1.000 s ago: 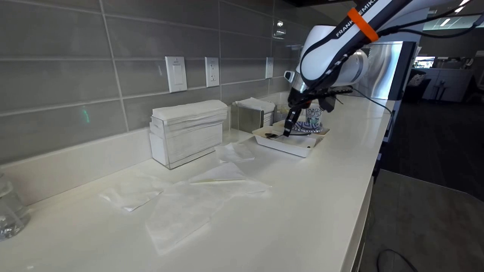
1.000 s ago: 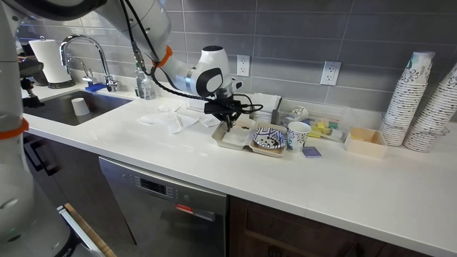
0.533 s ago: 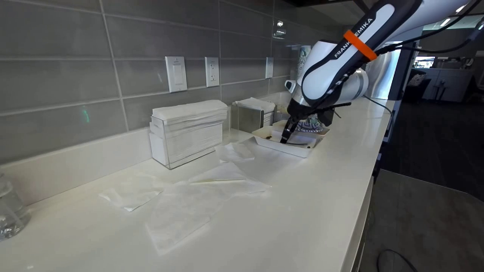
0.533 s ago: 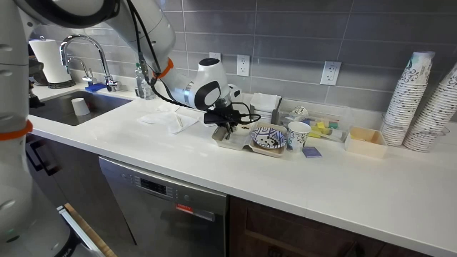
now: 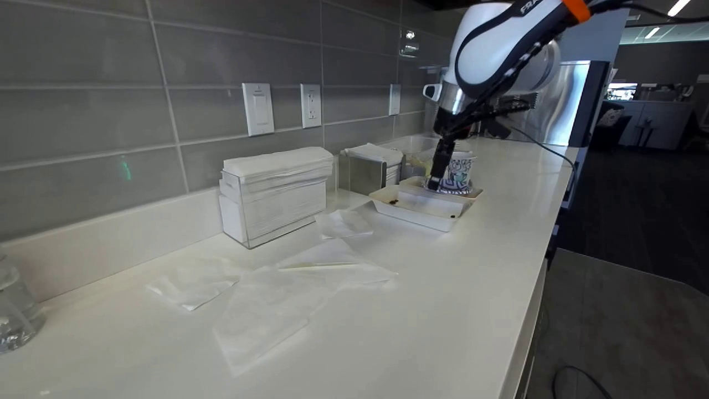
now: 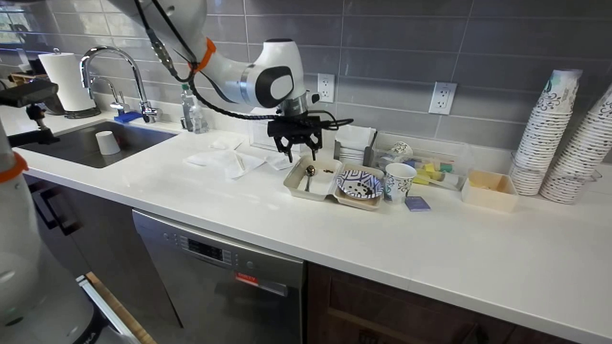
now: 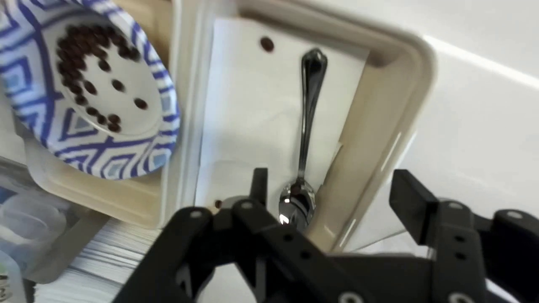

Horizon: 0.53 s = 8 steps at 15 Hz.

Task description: Pick up this phone get some of the objects from the disposable plate and put them in the bowl

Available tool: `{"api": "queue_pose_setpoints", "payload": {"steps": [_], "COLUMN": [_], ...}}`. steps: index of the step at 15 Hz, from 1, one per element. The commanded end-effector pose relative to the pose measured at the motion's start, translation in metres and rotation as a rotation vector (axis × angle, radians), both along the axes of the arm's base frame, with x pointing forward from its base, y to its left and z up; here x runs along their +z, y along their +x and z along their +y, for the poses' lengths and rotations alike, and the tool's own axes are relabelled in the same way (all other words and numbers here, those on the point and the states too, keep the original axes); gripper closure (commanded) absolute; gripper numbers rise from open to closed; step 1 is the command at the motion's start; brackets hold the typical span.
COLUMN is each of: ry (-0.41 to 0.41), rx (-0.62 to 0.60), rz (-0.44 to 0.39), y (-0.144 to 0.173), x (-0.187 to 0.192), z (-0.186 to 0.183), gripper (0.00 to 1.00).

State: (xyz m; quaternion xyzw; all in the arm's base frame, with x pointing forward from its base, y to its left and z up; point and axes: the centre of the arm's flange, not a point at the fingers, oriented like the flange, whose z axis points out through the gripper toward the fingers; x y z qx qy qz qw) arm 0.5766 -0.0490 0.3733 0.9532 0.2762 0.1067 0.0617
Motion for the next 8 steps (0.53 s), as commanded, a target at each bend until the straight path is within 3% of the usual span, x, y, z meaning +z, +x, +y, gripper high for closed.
{"api": "queue_pose_setpoints", "payload": {"steps": [1,3,4,5,8], "ry": [-0.118,-0.108,-0.082,-0.089,-0.091], "rx": [0.011,0.043,0.081,0.028,0.066], "rz": [0.157,0.287,0.285,0.243,0.256], "y": [-0.028,-0.044,-0.049,-0.044,-0.049], "x": [0.056,0.074,0.078,0.061,0.077], "z": [-0.014,-0.017,-0.015,-0.018,-0.013], "gripper": [0.0,0.0,0.0,0.0,0.0]}}
